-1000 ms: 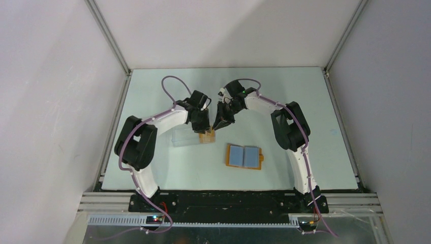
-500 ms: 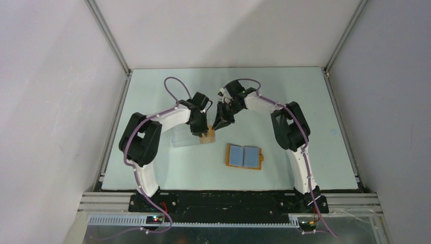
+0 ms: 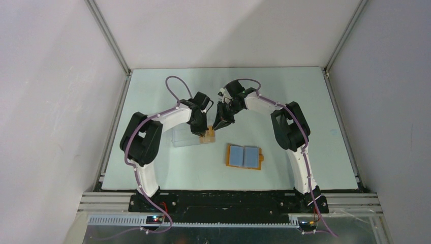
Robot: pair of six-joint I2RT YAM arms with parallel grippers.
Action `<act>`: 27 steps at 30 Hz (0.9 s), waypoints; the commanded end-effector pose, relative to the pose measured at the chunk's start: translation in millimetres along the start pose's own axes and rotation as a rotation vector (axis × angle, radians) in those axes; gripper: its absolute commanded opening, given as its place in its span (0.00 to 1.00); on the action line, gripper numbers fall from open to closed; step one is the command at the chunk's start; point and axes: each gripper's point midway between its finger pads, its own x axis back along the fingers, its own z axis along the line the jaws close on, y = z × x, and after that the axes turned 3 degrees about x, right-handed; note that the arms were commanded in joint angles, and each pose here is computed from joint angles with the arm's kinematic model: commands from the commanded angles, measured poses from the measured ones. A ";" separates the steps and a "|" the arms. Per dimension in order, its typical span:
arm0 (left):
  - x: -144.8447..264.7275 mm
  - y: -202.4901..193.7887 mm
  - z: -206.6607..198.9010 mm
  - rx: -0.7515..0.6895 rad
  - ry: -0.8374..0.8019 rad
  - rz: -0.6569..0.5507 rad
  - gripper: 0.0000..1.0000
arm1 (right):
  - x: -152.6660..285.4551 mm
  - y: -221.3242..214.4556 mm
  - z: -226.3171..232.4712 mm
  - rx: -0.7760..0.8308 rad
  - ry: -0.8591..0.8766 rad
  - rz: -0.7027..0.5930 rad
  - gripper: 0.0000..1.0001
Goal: Put the credit cards into the card holder
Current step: Pick up the credit card from the storage box.
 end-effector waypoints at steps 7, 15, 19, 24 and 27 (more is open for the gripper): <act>25.4 13.1 -16.9 -0.058 -0.009 -0.095 0.07 | -19.8 -20.8 -33.4 -0.045 -0.090 0.068 0.04; 31.5 15.0 -23.3 -0.081 -0.004 -0.110 0.07 | -20.3 -21.5 -33.9 -0.045 -0.090 0.071 0.04; 30.2 15.6 -19.1 -0.068 0.014 -0.106 0.17 | -20.3 -21.8 -34.2 -0.045 -0.090 0.073 0.04; 25.9 14.7 -10.3 -0.012 0.007 -0.077 0.37 | -20.1 -21.9 -33.7 -0.042 -0.088 0.074 0.04; 24.3 16.1 -6.3 0.012 0.001 -0.067 0.38 | -20.7 -23.0 -34.7 -0.045 -0.088 0.078 0.04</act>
